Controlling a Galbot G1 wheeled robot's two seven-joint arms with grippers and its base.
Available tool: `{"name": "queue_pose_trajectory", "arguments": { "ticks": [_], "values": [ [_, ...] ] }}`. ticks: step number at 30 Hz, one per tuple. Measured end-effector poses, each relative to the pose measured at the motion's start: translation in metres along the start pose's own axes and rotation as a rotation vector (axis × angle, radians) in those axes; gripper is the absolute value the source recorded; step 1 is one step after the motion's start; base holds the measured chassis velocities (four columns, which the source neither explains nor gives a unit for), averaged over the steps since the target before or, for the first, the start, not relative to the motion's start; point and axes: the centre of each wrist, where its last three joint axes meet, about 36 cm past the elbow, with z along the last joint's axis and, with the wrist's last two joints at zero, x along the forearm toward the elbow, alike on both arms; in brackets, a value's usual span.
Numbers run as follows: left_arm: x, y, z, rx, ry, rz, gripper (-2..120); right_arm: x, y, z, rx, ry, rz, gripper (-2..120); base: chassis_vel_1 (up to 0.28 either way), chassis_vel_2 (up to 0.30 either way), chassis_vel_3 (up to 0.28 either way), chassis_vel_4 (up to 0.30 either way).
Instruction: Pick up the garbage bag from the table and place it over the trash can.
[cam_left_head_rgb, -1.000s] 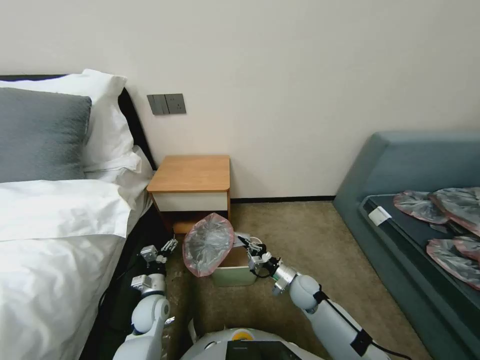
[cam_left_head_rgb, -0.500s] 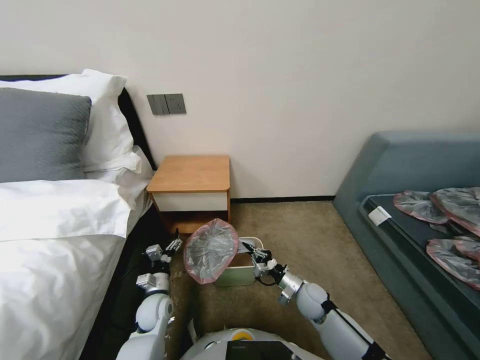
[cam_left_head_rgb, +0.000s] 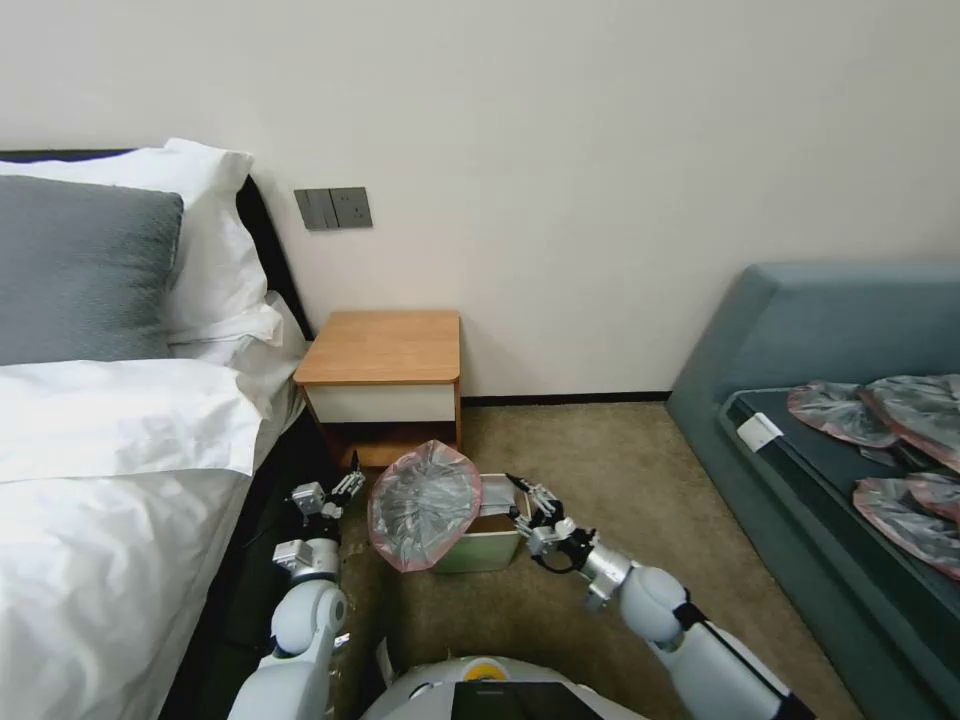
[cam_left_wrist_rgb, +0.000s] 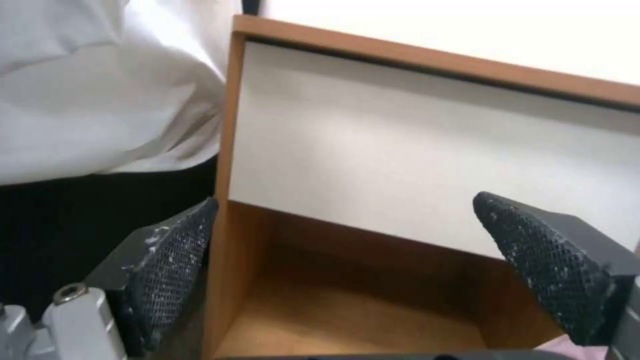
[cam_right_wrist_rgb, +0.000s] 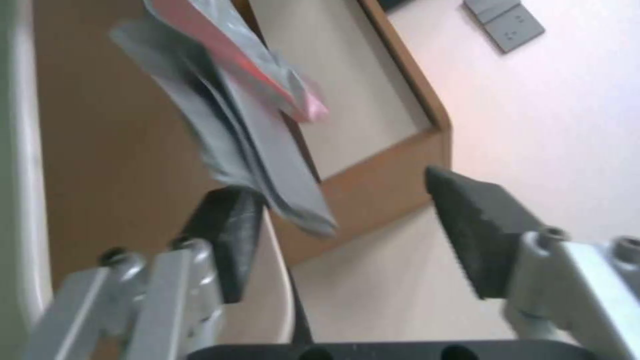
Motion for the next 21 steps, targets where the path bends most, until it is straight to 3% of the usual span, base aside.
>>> {"name": "queue_pose_trajectory", "arguments": {
  "ticks": [9, 21],
  "values": [
    [0.009, -0.007, -0.008, -0.026, -0.004, 0.042, 98, 0.013, -0.026, 0.003, 0.003, 0.007, 0.022, 99, 0.000, 0.000, 0.000, 0.000],
    [0.020, -0.006, -0.034, -0.065, 0.001, 0.110, 98, 0.012, -0.064, -0.003, 0.016, 0.027, 0.140, 100, 0.000, 0.000, 0.000, 0.000]
  ]
}}
